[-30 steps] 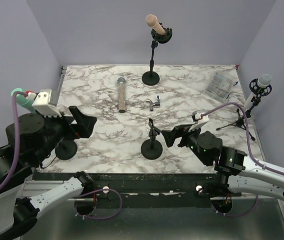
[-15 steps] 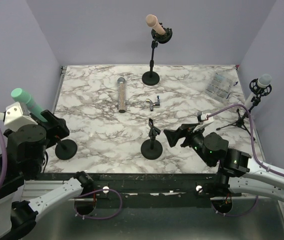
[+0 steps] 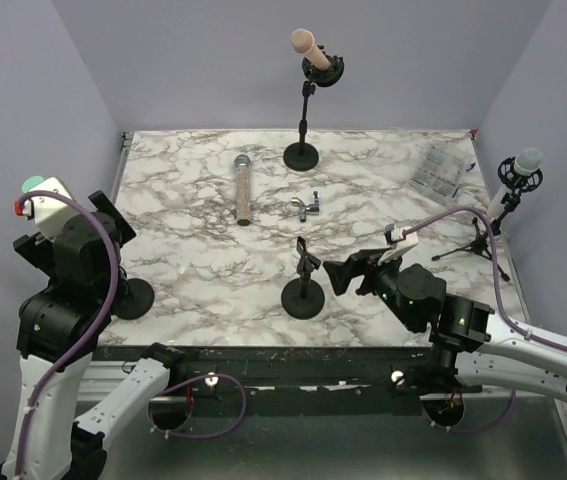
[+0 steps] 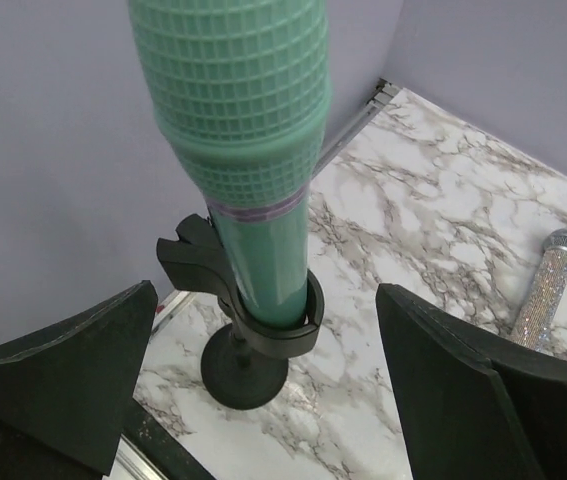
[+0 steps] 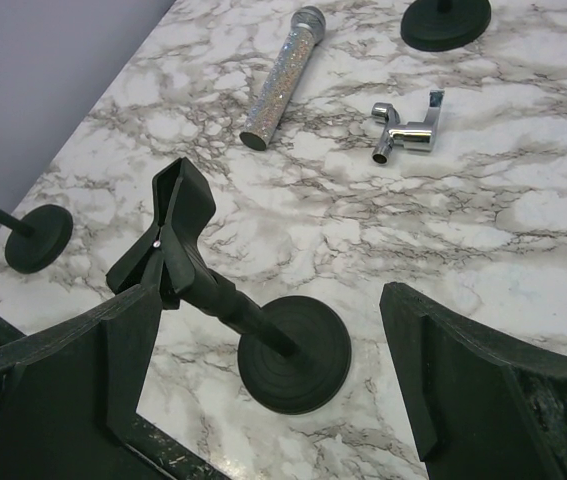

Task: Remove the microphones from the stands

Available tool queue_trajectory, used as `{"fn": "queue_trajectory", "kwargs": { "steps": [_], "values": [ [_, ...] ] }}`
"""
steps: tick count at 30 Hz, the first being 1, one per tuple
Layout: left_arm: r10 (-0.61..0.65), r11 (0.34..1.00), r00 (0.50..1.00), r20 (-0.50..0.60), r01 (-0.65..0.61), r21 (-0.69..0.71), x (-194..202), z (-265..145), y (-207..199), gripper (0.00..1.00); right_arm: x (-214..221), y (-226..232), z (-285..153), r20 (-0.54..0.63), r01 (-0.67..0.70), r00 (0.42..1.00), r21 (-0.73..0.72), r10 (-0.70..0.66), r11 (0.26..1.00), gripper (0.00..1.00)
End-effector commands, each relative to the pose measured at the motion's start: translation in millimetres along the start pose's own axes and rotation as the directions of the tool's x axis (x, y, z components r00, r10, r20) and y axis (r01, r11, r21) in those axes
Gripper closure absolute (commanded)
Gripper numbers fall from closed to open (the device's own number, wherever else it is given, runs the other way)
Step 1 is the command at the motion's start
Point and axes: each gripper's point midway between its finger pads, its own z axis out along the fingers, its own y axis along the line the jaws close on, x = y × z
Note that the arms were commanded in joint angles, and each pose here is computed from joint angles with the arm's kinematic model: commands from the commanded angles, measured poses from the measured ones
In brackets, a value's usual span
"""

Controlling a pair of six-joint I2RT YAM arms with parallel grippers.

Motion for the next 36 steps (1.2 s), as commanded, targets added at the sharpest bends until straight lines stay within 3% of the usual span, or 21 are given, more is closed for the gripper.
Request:
{"fn": "queue_trajectory", "kwargs": {
  "steps": [1, 6, 16, 19, 25, 29, 32, 36],
  "values": [
    [0.008, 0.999, 1.000, 0.003, -0.008, 0.031, -4, 18, -22, 0.08, 1, 2, 2, -0.005, -0.003, 1.000, -0.001, 0.003, 1.000, 0.00],
    [-0.041, 0.999, 0.999, 0.028, 0.041, -0.019, -4, 29, -19, 0.25, 4, 2, 5, -0.017, 0.008, 1.000, 0.009, -0.007, 1.000, 0.00],
    [-0.055, 0.996, 0.997, 0.058, 0.059, -0.073, 6, 41, -9, 0.28, 4, -1, 4, -0.012, 0.008, 1.000, 0.018, -0.008, 1.000, 0.00],
    [-0.052, 0.996, 0.997, 0.055, 0.056, -0.069, 9, 45, -10, 0.36, 3, 1, 4, -0.015, 0.008, 1.000, 0.012, -0.008, 1.000, 0.00],
    [-0.059, 0.998, 0.997, 0.040, 0.059, 0.010, 6, 43, -21, 0.63, -3, 1, 2, -0.010, 0.007, 1.000, 0.014, -0.007, 1.000, 0.00],
    [-0.052, 0.990, 0.999, -0.003, 0.052, 0.132, 3, 31, -38, 0.88, -8, 1, 1, 0.000, 0.010, 1.000, 0.018, -0.010, 1.000, 0.00],
    [-0.055, 0.968, 0.998, -0.041, 0.063, 0.243, 2, 18, -53, 0.95, -7, 2, 3, -0.003, 0.013, 1.000, 0.021, -0.013, 1.000, 0.00],
    [-0.042, 0.916, 0.996, -0.074, 0.068, 0.396, -2, -1, -74, 0.97, -5, 5, 7, -0.015, 0.018, 1.000, 0.019, -0.018, 1.000, 0.00]
  ]
}}
